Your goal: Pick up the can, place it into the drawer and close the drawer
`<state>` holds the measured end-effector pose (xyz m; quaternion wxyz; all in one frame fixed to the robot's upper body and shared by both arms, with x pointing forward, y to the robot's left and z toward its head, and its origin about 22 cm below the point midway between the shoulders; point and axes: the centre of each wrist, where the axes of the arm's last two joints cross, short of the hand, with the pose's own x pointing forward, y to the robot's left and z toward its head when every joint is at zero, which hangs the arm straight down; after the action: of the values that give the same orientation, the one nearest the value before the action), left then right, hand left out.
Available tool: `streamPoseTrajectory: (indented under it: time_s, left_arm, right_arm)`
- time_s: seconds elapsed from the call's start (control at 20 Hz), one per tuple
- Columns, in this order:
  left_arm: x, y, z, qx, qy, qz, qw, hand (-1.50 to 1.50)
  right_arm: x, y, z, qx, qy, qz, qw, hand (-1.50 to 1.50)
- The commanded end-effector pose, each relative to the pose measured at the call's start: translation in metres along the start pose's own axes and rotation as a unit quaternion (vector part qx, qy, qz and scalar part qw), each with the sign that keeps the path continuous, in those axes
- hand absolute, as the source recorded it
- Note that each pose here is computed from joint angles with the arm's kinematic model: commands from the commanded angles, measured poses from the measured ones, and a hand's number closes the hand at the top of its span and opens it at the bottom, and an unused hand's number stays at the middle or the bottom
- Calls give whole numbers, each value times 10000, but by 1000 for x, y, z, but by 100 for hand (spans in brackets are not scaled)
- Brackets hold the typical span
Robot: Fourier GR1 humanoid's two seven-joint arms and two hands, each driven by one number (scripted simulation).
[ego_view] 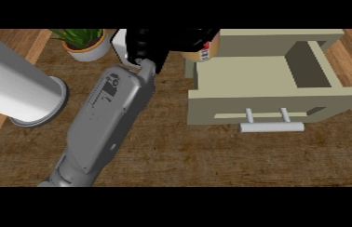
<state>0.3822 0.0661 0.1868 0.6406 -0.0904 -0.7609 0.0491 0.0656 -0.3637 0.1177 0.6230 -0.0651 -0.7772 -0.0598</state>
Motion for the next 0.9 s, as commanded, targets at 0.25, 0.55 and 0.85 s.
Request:
streamPoseTrajectory:
  time_s: [0.25, 0.55, 0.85]
  left_arm:
    - [4, -38, -29, 14, -28, -204, 9998, 150]
    - [6, -60, -34, 15, 45, -254, 9997, 150]
    - [19, -81, -42, 121, 81, -292, 9995, 150]
  right_arm:
    - [-3, 1, -10, 43, -75, 0, 10000, -150]
    - [-3, 11, -13, 78, -32, 11, 10000, -150]
    - [9, 16, -25, 160, -130, 3, 9998, -150]
